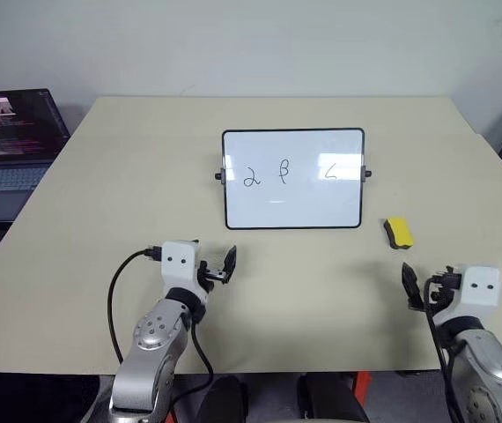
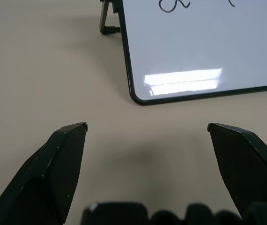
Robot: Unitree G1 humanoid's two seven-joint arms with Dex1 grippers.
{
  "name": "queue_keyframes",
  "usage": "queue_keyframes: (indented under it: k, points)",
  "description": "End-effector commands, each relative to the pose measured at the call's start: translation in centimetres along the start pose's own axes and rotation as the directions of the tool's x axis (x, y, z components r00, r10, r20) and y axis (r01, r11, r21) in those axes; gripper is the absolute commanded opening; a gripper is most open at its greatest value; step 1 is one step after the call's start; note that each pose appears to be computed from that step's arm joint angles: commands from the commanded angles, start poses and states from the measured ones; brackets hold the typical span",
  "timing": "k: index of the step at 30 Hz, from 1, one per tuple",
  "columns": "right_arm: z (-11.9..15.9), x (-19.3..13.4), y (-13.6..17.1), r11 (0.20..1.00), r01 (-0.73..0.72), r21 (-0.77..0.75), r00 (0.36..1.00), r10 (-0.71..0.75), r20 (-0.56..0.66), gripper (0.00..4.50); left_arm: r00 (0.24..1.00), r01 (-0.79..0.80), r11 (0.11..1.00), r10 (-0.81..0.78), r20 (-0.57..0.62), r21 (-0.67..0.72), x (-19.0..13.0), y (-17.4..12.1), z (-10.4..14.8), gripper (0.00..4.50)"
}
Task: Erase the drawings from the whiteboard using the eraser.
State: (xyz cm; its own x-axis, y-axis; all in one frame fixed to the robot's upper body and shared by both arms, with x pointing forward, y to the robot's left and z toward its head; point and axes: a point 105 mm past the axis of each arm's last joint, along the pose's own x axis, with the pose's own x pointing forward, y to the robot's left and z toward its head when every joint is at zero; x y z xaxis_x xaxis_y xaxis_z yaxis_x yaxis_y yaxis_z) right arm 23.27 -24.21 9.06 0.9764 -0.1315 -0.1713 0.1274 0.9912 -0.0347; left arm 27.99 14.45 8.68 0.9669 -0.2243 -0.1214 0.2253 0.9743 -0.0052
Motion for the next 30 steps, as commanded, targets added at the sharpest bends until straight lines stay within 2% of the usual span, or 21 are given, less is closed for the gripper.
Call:
queue_keyframes:
  k: [1, 4, 8, 19, 23, 28, 30]
  points:
    - [1.6, -0.2, 0.0, 1.0, -0.001, -0.006, 0.998, 0.001, 0.059, 4.48, 0.998, 0.044, 0.999, -0.044, 0.052, 0.01, 0.0, -0.9, 1.4, 4.5]
    - [1.5, 0.4, -0.2, 1.0, 0.013, -0.003, 0.998, -0.013, 0.064, 4.48, 0.998, 0.043, 0.999, -0.044, 0.051, 0.028, 0.1, -0.6, 1.1, 4.5]
    - [2.5, 1.5, 0.6, 1.0, -0.012, 0.009, 0.995, 0.011, 0.102, 4.48, 0.996, 0.005, 1.0, -0.007, 0.088, 0.027, 0.5, 0.4, 2.3, 4.5]
    - [2.7, 2.5, 2.3, 0.997, -0.08, 0.016, 0.989, 0.078, 0.128, 4.48, 0.993, -0.055, 0.997, 0.049, 0.107, 0.051, 0.1, 2.3, 2.9, 4.5]
    - [2.1, 2.9, 1.2, 0.999, -0.048, 0.013, 0.992, 0.047, 0.114, 4.48, 0.995, -0.053, 0.998, 0.05, 0.087, 0.036, -0.2, 2.1, 2.0, 4.5]
    - [2.3, 2.6, 2.2, 0.998, -0.067, 0.01, 0.991, 0.066, 0.118, 4.48, 0.995, -0.008, 1.0, 0.005, 0.103, 0.026, -0.2, 2.2, 2.8, 4.5]
    - [2.4, 2.7, 2.3, 0.997, -0.071, 0.004, 0.991, 0.07, 0.117, 4.48, 0.99, 0.073, 0.997, -0.073, 0.118, 0.011, 0.2, 1.8, 3.7, 4.5]
